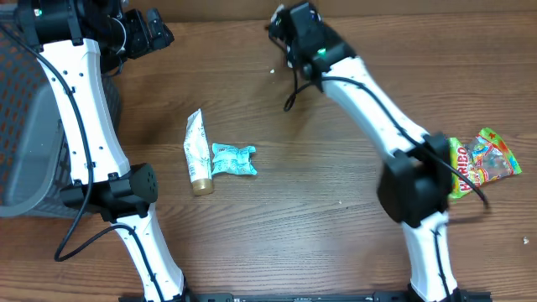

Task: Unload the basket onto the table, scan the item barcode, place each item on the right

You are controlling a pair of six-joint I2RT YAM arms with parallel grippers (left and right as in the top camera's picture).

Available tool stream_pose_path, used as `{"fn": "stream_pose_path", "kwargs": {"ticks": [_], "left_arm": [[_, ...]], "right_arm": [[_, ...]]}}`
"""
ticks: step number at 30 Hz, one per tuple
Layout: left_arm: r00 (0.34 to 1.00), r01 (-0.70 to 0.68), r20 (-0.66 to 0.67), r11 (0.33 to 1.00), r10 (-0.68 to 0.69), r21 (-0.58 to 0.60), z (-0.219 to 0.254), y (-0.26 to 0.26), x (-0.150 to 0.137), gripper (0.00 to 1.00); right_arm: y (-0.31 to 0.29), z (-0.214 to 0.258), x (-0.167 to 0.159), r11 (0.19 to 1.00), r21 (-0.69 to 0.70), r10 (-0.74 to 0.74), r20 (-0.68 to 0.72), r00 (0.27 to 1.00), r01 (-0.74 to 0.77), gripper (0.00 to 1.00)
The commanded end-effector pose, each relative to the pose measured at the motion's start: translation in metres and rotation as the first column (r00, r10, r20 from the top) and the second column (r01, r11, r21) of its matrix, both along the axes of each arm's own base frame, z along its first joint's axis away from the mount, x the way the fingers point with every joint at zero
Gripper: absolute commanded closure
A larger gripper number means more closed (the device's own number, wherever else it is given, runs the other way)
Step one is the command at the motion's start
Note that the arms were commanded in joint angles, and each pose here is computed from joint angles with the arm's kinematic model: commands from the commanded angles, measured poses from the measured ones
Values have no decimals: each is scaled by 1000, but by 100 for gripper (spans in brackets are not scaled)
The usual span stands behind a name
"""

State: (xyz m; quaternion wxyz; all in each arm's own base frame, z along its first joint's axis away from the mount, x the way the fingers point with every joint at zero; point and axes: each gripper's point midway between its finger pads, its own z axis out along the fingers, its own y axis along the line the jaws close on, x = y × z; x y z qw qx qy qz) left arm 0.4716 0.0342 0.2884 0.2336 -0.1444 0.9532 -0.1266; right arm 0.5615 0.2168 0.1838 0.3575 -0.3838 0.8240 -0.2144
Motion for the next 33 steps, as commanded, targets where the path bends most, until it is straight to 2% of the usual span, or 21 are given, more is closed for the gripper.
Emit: {"fn": "stream_pose_path", "kwargs": {"ticks": [1, 6, 10, 12, 14, 16, 19, 24, 26, 30, 33], "left_arm": [[1000, 17, 22, 1000, -17, 11, 8, -3, -2, 0], [1000, 20, 22, 1000, -20, 11, 8, -5, -2, 0], [1000, 20, 22, 1000, -20, 11, 8, -5, -2, 0], [1000, 19, 22, 1000, -20, 11, 8, -5, -2, 0], [1000, 20, 22, 1000, -20, 11, 8, -5, -2, 0], [1000, 20, 22, 1000, -20, 11, 8, -5, -2, 0], [1000, 20, 22, 1000, -20, 11, 8, -5, -2, 0], [1000, 20, 22, 1000, -20, 11, 8, -5, -2, 0], [1000, 19, 22, 1000, -20, 11, 8, -5, -2, 0], [1000, 20, 22, 1000, -20, 11, 8, -5, -2, 0], [1000, 19, 22, 1000, -20, 11, 8, -5, -2, 0]], "right_arm": [[4, 131, -44, 917, 398, -55, 99, 994, 11, 96], [-45, 180, -82, 760, 618, -270, 19, 963, 201, 84], [-109, 179, -103, 624, 663, -460, -116, 880, 414, 84], [-144, 163, -112, 523, 653, -562, -218, 798, 547, 88], [-183, 137, -121, 397, 610, -652, -338, 679, 686, 95], [-214, 110, -126, 304, 557, -692, -429, 581, 773, 96], [-251, 69, -130, 207, 482, -707, -528, 471, 851, 96], [-309, -9, -153, -40, 338, -750, -632, 195, 940, 96], [-325, -39, -162, -119, 297, -744, -658, 113, 947, 96], [-341, -85, -165, -184, 284, -709, -702, 73, 941, 92], [-348, -101, -162, -197, 305, -707, -702, 81, 932, 80]]}}
